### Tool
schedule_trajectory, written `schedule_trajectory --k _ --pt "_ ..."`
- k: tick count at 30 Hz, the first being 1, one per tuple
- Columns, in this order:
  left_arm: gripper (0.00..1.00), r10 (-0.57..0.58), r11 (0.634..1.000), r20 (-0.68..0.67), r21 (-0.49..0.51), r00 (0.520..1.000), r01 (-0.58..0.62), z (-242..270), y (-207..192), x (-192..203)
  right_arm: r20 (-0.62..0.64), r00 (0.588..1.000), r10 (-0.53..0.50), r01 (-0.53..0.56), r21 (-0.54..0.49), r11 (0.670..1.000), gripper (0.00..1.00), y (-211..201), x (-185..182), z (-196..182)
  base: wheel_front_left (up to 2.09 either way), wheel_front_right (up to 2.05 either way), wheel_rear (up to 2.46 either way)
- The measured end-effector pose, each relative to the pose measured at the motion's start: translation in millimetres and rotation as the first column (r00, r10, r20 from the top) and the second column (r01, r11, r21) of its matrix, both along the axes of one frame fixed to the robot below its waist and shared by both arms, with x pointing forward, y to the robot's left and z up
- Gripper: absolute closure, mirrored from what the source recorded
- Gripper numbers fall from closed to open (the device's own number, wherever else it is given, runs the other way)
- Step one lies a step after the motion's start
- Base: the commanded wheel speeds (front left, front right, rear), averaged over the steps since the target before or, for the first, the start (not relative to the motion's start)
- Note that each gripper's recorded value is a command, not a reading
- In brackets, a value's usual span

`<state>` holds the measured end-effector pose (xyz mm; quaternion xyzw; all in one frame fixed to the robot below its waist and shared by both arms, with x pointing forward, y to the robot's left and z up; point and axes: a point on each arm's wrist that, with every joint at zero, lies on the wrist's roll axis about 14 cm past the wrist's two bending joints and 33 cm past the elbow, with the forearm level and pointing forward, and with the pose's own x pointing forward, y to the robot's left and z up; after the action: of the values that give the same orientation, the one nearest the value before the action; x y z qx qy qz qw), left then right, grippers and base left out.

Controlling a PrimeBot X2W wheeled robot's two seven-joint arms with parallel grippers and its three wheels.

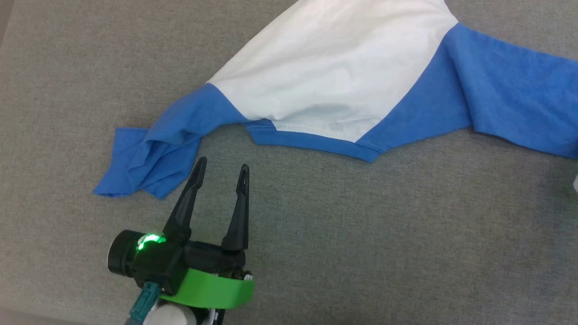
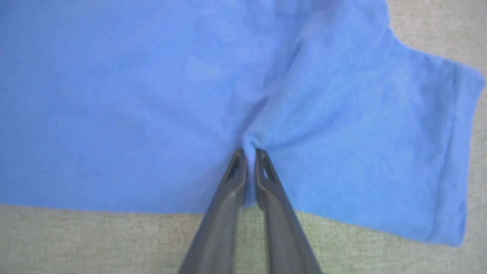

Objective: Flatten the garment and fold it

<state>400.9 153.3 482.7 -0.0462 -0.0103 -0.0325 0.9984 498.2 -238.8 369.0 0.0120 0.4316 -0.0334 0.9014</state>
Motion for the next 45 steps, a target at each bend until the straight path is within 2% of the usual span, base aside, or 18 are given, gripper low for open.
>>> schedule_trajectory --k 4,8,12,17,23,27,30,32,34,36,37,38,41,45 --pt "0.0 -0.008 1.0 0.014 -0.001 1.0 0.008 5 -2 0 0.072 0.997 0.001 -0.002 0.022 1.0 1.0 6 5 12 0.0 0.0 0.0" --pt "0.0 -0.015 1.0 0.046 -0.004 0.999 0.015 15 -4 -2 0.185 0.982 -0.024 0.009 0.083 0.996 1.0 10 9 44 0.0 0.0 0.0" --pt "0.0 -0.03 0.999 0.074 -0.011 0.997 0.031 26 -8 -7 0.29 0.954 -0.079 0.063 0.063 0.996 1.0 -20 1 89 0.0 0.0 0.0" --pt "0.0 -0.053 0.998 0.081 -0.028 0.995 0.056 30 -15 -16 0.324 0.928 -0.183 0.193 0.002 0.981 1.0 -74 -36 123 0.0 0.0 0.0" --pt "0.0 -0.086 0.995 0.092 -0.047 0.992 0.091 35 -27 -23 0.349 0.886 -0.307 0.345 -0.052 0.937 1.0 -125 -79 151 0.0 0.0 0.0" --pt "0.0 -0.093 0.994 0.096 -0.045 0.991 0.098 38 -28 -26 0.379 0.852 -0.361 0.448 -0.17 0.878 1.0 -170 -106 167 0.0 0.0 0.0" --pt "0.0 -0.085 0.995 0.085 -0.041 0.993 0.089 37 -25 -29 0.407 0.842 -0.354 0.481 -0.271 0.834 1.0 -194 -116 177 0.0 0.0 0.0" --pt "0.0 -0.079 0.996 0.075 -0.039 0.994 0.083 36 -22 -32 0.41 0.84 -0.355 0.488 -0.287 0.824 1.0 -200 -118 174 0.0 0.0 0.0" --pt "0.0 -0.078 0.996 0.067 -0.041 0.995 0.081 35 -22 -33 0.38 0.85 -0.364 0.48 -0.274 0.834 1.0 -197 -118 157 0.0 0.0 0.0" --pt "0.0 -0.082 0.996 0.06 -0.043 0.995 0.084 34 -23 -33 0.336 0.864 -0.374 0.464 -0.246 0.851 0.6 -188 -118 133 0.0 0.0 0.0" --pt "0.0 -0.083 0.995 0.06 -0.045 0.995 0.086 34 -24 -33 0.317 0.874 -0.369 0.45 -0.242 0.859 0.11 -183 -117 124 0.0 0.0 0.0" --pt "0.0 -0.085 0.995 0.06 -0.045 0.995 0.088 34 -24 -33 0.299 0.882 -0.363 0.437 -0.234 0.868 0.0 -178 -116 115 0.0 0.0 0.0" --pt "0.0 -0.093 0.994 0.055 -0.048 0.994 0.096 34 -27 -34 0.264 0.906 -0.33 0.387 -0.206 0.899 0.0 -160 -110 96 0.0 0.0 0.0" --pt "0.0 -0.094 0.993 0.054 -0.06 0.994 0.097 34 -28 -34 0.296 0.924 -0.241 0.297 -0.159 0.942 0.0 -130 -89 100 0.0 0.0 0.0"
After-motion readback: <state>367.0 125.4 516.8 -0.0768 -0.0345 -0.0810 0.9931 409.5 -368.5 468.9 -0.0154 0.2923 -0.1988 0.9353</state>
